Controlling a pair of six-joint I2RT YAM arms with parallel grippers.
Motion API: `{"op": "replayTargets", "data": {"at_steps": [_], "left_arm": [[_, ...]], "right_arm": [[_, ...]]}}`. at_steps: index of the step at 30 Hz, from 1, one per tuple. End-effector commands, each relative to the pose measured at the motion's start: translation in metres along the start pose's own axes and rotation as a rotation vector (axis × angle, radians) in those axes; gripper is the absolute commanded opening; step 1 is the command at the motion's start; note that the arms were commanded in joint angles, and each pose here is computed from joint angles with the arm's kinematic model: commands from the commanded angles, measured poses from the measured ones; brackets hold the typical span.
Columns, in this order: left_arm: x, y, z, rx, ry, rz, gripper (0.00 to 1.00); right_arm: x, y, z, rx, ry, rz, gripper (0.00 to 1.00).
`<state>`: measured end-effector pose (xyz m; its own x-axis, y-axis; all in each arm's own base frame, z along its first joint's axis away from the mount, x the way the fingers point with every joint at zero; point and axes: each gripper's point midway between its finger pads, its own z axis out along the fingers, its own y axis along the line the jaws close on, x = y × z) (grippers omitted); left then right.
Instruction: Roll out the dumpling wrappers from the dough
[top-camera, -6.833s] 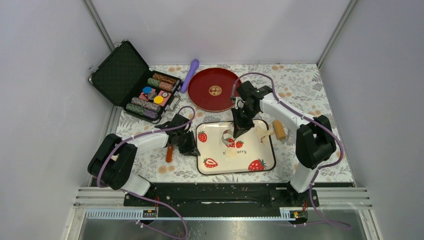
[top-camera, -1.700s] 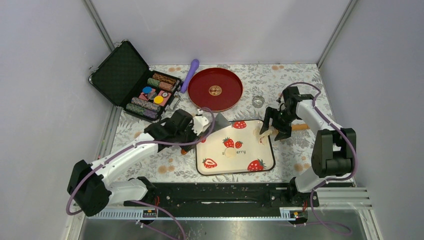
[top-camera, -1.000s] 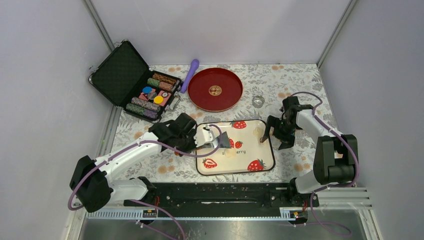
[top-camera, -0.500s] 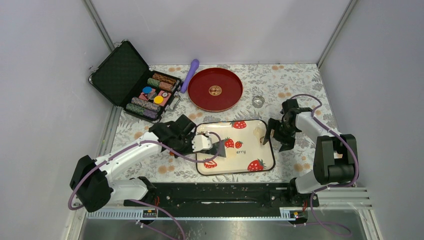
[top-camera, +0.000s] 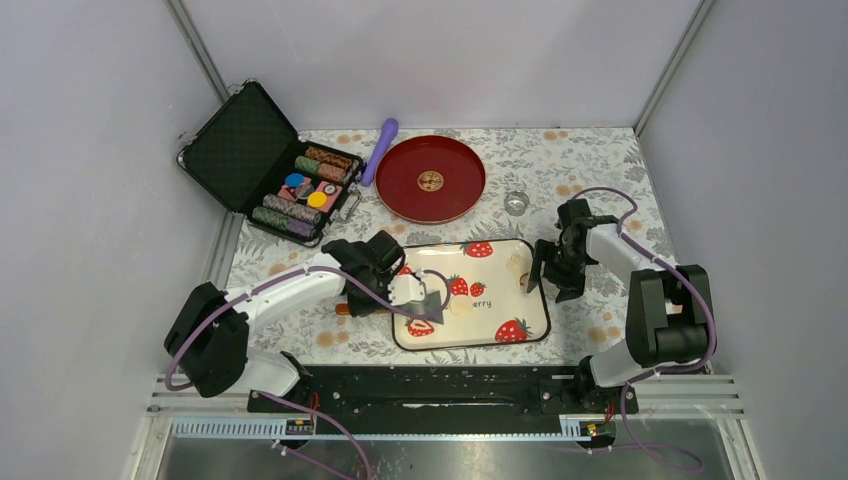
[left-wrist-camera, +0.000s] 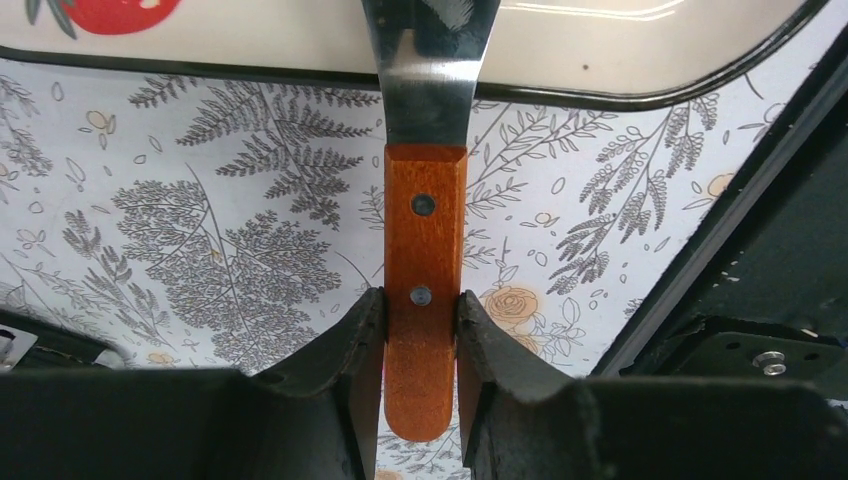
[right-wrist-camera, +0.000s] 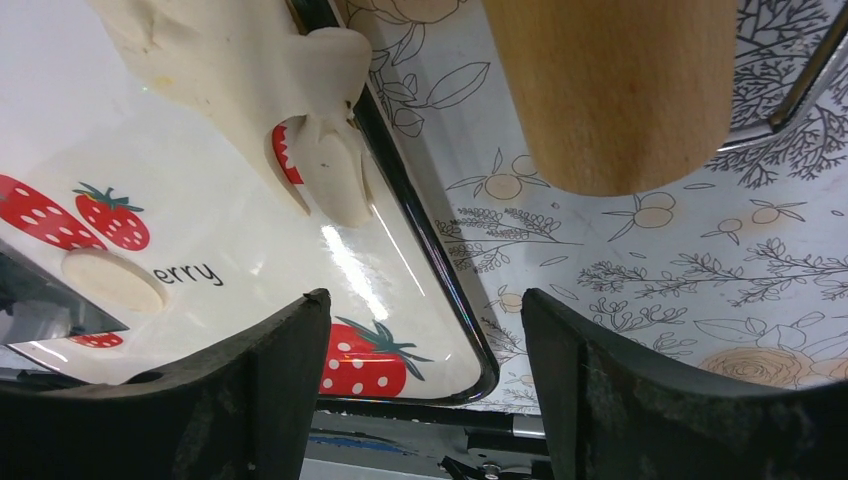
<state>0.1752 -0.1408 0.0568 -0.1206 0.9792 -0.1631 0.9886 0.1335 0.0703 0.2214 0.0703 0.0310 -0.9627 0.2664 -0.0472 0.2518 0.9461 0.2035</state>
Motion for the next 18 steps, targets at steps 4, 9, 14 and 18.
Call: {"op": "replayTargets", "data": {"at_steps": [4, 9, 14, 18], "left_arm": [[-0.019, 0.022, -0.013, -0.072, -0.020, 0.008, 0.00], [-0.026, 0.023, -0.015, -0.081, -0.036, 0.020, 0.00], [-0.031, 0.024, -0.017, -0.082, -0.044, 0.040, 0.00], [-0.034, 0.022, -0.017, -0.065, -0.057, 0.047, 0.00]], "right_arm": [[0.004, 0.000, 0.005, 0.020, 0.018, -0.039, 0.76], [0.004, 0.001, 0.006, 0.017, 0.021, -0.048, 0.76], [0.005, 0.001, 0.007, 0.015, 0.026, -0.048, 0.75], [0.006, 0.001, 0.007, 0.013, 0.031, -0.049, 0.75]]}}
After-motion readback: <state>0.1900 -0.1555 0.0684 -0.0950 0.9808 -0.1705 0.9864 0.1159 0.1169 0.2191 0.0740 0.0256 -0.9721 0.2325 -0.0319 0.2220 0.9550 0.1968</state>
